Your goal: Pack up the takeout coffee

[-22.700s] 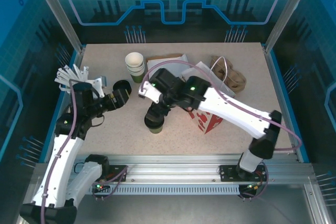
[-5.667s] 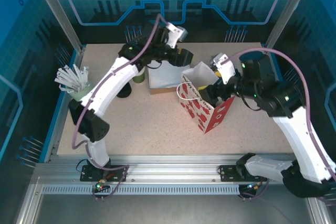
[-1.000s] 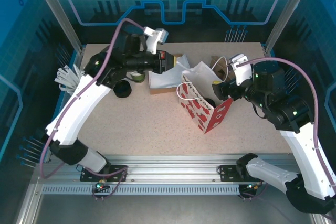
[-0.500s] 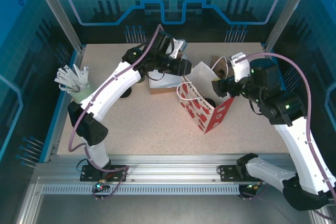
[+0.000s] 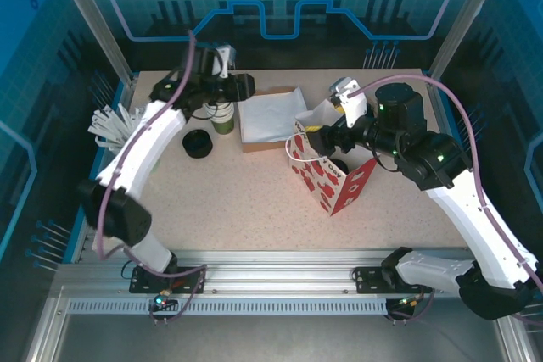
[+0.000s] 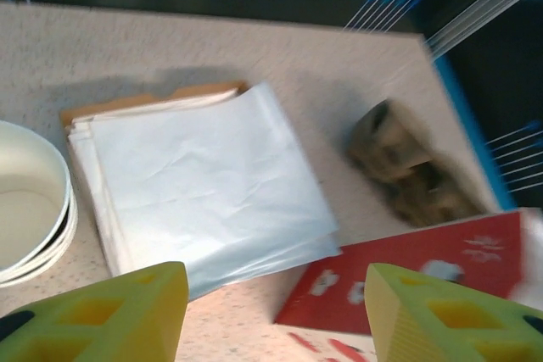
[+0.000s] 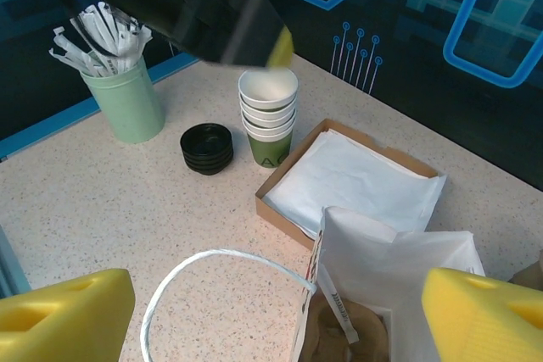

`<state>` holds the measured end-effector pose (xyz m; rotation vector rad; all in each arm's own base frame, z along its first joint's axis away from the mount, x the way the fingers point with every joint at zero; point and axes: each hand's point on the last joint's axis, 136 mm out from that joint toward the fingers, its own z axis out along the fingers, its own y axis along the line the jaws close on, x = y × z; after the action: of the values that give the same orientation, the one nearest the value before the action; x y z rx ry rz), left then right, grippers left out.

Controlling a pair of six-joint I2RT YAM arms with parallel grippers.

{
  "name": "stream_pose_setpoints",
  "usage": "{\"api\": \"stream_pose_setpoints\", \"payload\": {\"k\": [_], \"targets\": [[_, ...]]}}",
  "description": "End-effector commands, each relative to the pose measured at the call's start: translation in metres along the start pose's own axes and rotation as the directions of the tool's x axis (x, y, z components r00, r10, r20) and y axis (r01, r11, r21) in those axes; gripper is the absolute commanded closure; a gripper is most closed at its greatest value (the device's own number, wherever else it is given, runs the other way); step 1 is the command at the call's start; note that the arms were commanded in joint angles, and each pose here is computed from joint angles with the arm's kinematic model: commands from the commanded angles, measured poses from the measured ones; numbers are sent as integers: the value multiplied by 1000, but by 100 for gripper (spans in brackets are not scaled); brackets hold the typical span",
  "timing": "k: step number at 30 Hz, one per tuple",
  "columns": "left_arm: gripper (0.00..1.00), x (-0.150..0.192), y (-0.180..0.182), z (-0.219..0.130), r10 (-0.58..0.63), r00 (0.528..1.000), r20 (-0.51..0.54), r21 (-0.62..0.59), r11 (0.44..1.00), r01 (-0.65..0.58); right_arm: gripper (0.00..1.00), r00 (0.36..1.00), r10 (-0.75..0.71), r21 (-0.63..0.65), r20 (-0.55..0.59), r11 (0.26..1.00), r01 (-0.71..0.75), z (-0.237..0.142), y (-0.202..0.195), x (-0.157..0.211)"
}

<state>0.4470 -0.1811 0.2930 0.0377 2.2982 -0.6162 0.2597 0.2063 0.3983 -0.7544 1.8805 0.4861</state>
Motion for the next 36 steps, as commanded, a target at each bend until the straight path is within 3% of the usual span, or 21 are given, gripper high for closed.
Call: {"api": "stream_pose_setpoints", "payload": {"k": [1, 8, 13, 24, 32, 36], "targets": [[38, 28, 23, 55, 70, 988, -139, -104, 991, -85, 11, 998, -26, 11, 61, 1000, 26, -8, 1, -17], [30, 70, 38, 146, 146, 932, -331, -160, 965, -208, 9, 999, -35, 27, 40, 999, 34, -9, -1, -10], [25, 90, 45, 179, 185, 890, -418, -183, 942, -282, 9, 999, -29, 16, 12, 999, 29, 0, 0, -4], [20, 122, 57, 201, 200, 832, -518, -176, 927, -332, 9, 1000, -21, -21, -20, 1000, 21, 14, 4, 4], [25, 131, 64, 208, 192, 818, -543, -180, 924, -337, 9, 999, -19, -28, -33, 999, 18, 16, 5, 8], [32, 135, 67, 211, 190, 811, -553, -180, 923, -339, 9, 999, -20, -22, -33, 1000, 19, 14, 5, 9]]}}
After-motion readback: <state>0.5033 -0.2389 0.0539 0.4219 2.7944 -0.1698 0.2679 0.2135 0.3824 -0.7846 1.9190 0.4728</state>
